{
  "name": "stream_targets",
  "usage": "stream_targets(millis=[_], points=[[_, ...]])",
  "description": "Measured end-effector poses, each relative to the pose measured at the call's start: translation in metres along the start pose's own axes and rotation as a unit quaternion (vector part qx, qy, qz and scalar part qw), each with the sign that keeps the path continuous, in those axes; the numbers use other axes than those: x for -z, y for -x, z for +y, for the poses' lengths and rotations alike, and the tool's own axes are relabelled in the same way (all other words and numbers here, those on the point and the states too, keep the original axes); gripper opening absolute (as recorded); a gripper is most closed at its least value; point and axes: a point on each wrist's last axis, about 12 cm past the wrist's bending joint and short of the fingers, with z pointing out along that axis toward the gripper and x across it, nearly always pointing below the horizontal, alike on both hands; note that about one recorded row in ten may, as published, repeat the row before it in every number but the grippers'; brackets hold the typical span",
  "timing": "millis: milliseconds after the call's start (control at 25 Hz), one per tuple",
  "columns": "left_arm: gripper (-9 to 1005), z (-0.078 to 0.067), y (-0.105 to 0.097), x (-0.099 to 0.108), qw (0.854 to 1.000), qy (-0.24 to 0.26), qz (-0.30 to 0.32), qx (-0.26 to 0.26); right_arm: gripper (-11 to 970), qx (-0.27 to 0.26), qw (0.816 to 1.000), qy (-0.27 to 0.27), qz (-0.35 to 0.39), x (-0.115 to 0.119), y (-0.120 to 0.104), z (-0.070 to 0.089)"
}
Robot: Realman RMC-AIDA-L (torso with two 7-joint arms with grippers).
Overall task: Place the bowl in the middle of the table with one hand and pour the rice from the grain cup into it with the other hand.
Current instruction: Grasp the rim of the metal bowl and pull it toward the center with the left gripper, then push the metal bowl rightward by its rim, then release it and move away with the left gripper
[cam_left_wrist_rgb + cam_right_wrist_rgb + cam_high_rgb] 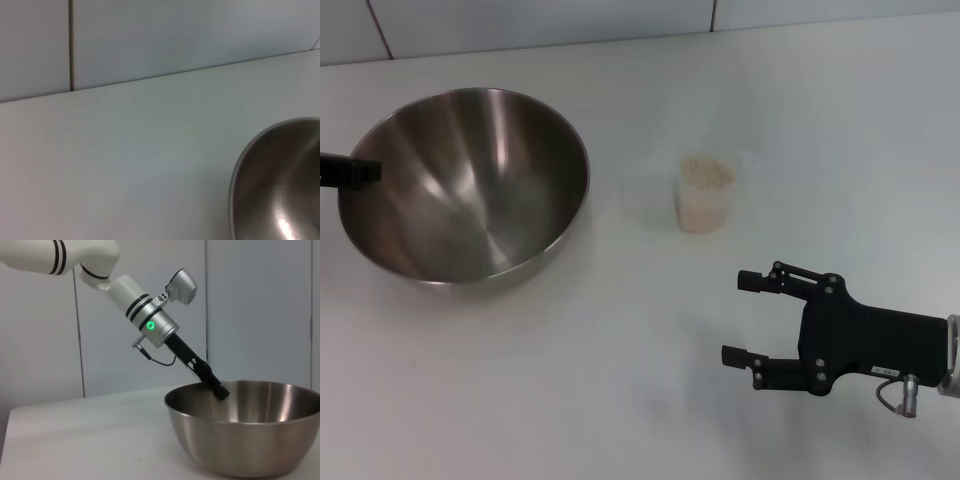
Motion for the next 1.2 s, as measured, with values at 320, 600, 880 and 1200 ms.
stream_targets(millis=[320, 600, 880, 1200], points=[[41, -0.004, 0.01, 0.0, 1.0, -0.012, 0.003, -0.009, 828, 0.001, 1.0, 0.004, 0.002, -0.001, 0.0, 0.0], [33, -0.01, 0.022, 0.0, 0.999, -0.039, 0.011, -0.011, 828, 0.001, 1.0, 0.003, 0.002, -0.001, 0.0, 0.0], [32, -0.023, 0.039, -0.003, 0.998, -0.065, 0.006, -0.023, 828, 0.002, 1.0, 0.004, 0.002, -0.002, 0.0, 0.0], [33, -0.044, 0.037, -0.029, 0.994, -0.093, 0.03, -0.045, 829, -0.001, 1.0, 0.001, 0.002, 0.0, -0.001, 0.001]])
